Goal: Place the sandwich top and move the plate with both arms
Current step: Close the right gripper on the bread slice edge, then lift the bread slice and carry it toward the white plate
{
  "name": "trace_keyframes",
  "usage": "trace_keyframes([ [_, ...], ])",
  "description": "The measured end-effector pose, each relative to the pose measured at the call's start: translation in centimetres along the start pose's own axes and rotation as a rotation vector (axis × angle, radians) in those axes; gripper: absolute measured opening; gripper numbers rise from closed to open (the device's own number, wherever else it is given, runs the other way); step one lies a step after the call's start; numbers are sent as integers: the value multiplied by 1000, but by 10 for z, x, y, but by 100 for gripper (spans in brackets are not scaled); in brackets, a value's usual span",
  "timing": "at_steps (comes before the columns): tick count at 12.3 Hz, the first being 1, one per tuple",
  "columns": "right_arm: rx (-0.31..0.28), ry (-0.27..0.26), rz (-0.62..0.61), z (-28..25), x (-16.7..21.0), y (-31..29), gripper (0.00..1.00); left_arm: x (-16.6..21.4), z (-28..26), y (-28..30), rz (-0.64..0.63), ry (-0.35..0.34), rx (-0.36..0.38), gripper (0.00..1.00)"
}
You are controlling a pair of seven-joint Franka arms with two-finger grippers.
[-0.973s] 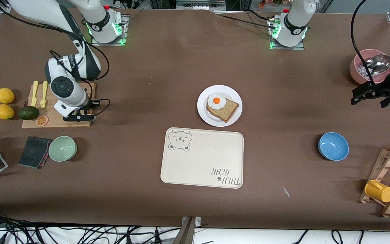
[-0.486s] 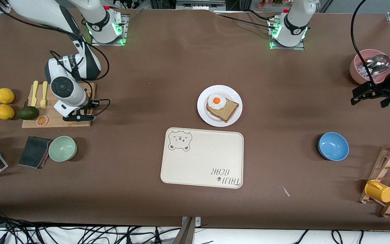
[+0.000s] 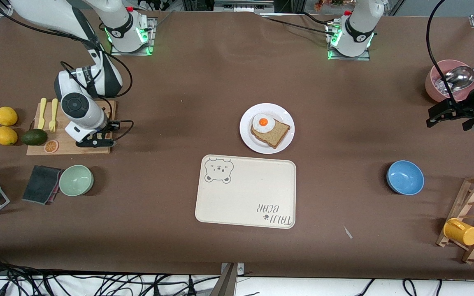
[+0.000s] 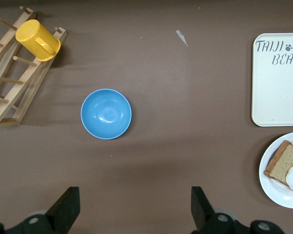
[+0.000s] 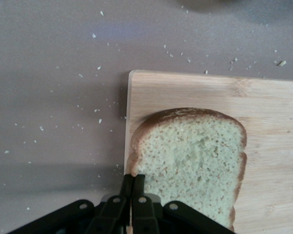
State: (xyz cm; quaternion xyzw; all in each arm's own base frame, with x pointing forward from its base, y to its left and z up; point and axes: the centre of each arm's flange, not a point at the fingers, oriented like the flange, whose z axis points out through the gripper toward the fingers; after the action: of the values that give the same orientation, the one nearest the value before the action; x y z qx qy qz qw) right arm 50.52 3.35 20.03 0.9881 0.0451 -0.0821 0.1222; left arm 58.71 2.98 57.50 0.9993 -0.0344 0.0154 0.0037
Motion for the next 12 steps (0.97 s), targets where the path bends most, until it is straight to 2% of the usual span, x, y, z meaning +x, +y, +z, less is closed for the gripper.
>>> trace_keyframes([
  [5,-4,45,-12,-33,15,-8,3,0,0,0,-1,0,0,100],
  [10,-45,34,-51,-128,34,-40,3,0,0,0,-1,0,0,100],
  [12,-38,34,-50,-165,36,-66,3,0,0,0,-1,0,0,100],
])
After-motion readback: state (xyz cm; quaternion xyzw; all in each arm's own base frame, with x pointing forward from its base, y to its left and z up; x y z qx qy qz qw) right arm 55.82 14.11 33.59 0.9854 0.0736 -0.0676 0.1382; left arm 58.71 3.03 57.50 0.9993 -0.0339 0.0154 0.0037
